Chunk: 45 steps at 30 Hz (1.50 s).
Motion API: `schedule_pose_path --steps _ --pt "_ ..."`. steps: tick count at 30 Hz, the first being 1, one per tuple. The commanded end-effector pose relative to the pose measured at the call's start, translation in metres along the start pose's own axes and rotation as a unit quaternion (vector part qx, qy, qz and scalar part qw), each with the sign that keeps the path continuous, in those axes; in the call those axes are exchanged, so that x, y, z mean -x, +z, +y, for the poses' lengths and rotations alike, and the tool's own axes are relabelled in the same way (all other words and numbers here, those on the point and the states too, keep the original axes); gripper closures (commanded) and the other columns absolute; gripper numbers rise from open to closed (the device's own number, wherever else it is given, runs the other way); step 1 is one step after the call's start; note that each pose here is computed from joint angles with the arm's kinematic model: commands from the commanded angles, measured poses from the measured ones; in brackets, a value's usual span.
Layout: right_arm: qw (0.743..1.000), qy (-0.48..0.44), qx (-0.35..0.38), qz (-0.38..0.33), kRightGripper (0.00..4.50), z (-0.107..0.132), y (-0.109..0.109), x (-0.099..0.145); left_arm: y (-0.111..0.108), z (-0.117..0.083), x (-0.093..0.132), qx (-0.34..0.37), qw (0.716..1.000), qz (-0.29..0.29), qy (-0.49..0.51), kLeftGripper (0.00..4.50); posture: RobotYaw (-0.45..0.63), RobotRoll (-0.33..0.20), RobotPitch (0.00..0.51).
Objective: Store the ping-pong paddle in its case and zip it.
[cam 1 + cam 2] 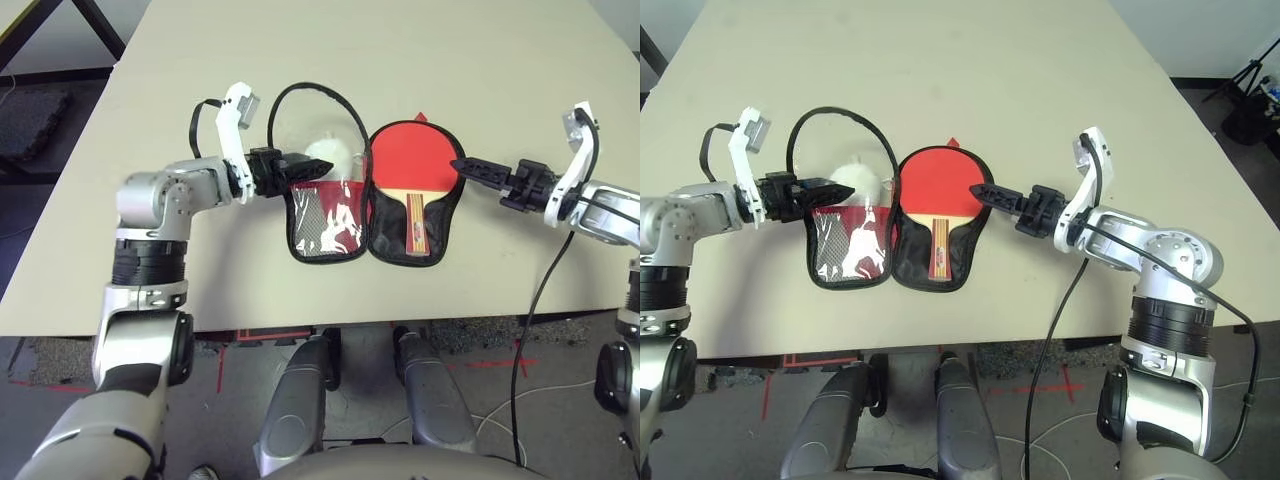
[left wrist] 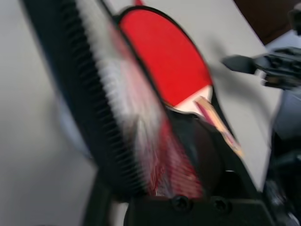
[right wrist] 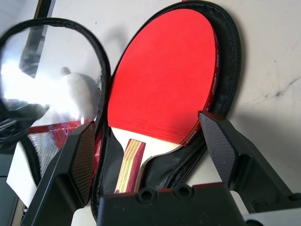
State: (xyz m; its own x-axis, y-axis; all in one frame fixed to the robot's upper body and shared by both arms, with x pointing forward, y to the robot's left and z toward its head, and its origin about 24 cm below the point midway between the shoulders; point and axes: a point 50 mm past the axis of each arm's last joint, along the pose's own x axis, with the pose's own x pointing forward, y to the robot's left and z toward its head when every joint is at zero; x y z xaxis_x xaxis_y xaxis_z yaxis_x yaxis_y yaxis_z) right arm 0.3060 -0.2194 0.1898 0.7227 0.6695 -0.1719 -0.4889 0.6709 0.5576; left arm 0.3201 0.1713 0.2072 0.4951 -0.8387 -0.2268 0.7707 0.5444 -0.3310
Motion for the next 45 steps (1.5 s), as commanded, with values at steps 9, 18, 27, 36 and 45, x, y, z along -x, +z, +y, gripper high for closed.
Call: schedule_pose_path --steps 9,18,27,36,45 --pt "1.0 0.0 0.005 0.001 0.0 0.001 0.0 -0.001 0.026 -0.032 -0.022 -0.004 0.996 -0.003 -0.086 4.28 -0.06 0.0 0.243" --pt "1.0 -0.007 0.005 -0.003 0.0 0.001 0.001 -0.001 0.021 -0.031 -0.064 0.002 0.994 0.006 -0.108 1.68 -0.07 0.0 0.248" --pt "0.999 -0.043 0.002 -0.019 0.0 -0.004 0.007 0.007 0.021 -0.036 -0.095 0.003 0.991 0.014 -0.136 0.02 -0.09 0.0 0.255" --pt "0.999 -0.035 -0.004 -0.035 0.0 -0.002 0.014 0.01 0.039 -0.07 -0.116 0.039 0.974 -0.014 -0.222 0.02 -0.1 0.0 0.253" --pt "0.999 -0.035 0.003 -0.037 0.0 -0.001 0.02 0.012 0.038 -0.079 -0.116 0.044 0.971 -0.009 -0.237 0.02 -0.09 0.0 0.251"
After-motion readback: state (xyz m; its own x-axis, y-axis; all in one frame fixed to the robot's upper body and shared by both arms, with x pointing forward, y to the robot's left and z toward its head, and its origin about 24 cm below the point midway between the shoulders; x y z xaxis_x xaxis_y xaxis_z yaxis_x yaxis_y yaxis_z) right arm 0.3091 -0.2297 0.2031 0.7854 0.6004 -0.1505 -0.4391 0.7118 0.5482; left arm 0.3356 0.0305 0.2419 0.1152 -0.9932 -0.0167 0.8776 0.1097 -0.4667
